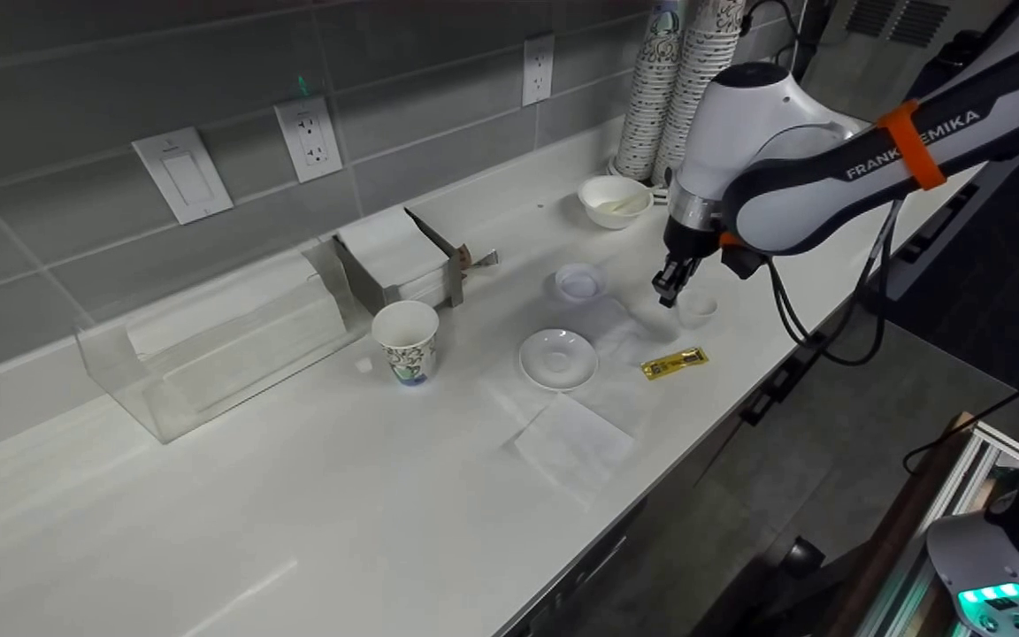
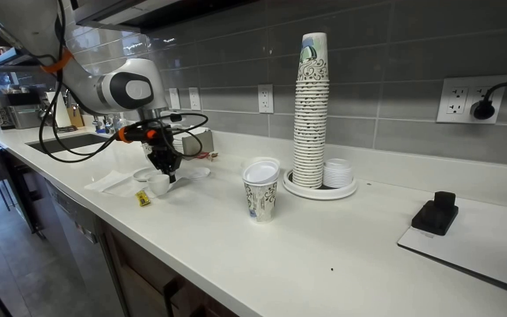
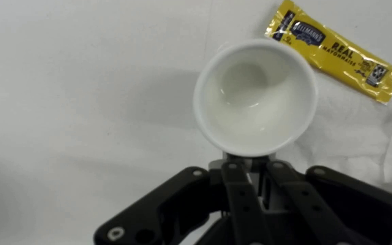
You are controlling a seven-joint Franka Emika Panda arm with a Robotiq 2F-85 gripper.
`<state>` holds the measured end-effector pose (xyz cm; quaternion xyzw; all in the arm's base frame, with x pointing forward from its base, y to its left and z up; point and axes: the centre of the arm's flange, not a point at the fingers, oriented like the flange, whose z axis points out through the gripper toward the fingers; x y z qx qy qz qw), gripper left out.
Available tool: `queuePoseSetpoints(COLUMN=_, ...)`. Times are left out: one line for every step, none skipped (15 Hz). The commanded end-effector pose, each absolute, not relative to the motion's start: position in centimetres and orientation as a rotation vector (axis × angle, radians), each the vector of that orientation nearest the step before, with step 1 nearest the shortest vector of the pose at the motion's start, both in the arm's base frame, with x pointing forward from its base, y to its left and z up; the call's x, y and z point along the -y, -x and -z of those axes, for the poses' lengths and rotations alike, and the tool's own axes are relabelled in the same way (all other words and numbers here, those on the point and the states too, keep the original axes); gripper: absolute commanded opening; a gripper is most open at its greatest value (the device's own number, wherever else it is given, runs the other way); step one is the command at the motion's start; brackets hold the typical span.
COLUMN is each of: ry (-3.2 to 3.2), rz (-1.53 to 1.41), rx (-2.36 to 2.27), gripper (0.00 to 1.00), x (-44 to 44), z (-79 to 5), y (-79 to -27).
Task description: Remove the mug from the side plate
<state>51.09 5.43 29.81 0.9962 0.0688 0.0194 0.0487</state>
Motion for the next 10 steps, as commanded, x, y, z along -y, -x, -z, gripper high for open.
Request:
queuePoseSetpoints(ry=-3.007, rz=-0.065, rx=-0.222, gripper=0.03, x=-3.3, z=-30.5, y=-52.7)
queuePoseSetpoints(ry=-3.008, rz=-0.081, rx=-0.223, gripper=0.03, x=-2.7, z=-30.6, y=-53.1)
queuePoseSetpoints(ry=-3.012, rz=-0.089, rx=-0.226, gripper=0.03, x=-2.1, z=-30.6, y=-53.5)
queuePoseSetpoints(ry=-3.019, rz=-0.089, rx=-0.231, gripper=0.03, x=-1.6, z=-30.5, y=-53.9)
queuePoseSetpoints(ry=-3.023, rz=-0.089, rx=-0.245, gripper=0.03, x=-1.3, z=-30.5, y=-54.2)
queuePoseSetpoints(ry=-3.024, rz=-0.089, rx=-0.255, gripper=0.03, x=-1.0, z=-30.4, y=-54.6)
queuePoseSetpoints(ry=-3.028, rz=-0.099, rx=-0.268, gripper=0.03, x=-0.9, z=-30.2, y=-54.8)
queuePoseSetpoints(ry=-3.031, rz=-0.112, rx=-0.276, gripper=0.03, x=-0.8, z=-30.1, y=-55.1)
queuePoseSetpoints(ry=-3.035, rz=-0.125, rx=-0.277, gripper=0.03, x=-0.7, z=-29.9, y=-55.3)
queuePoseSetpoints(ry=-3.04, rz=-0.137, rx=-0.285, gripper=0.03, x=-0.7, z=-29.8, y=-55.5)
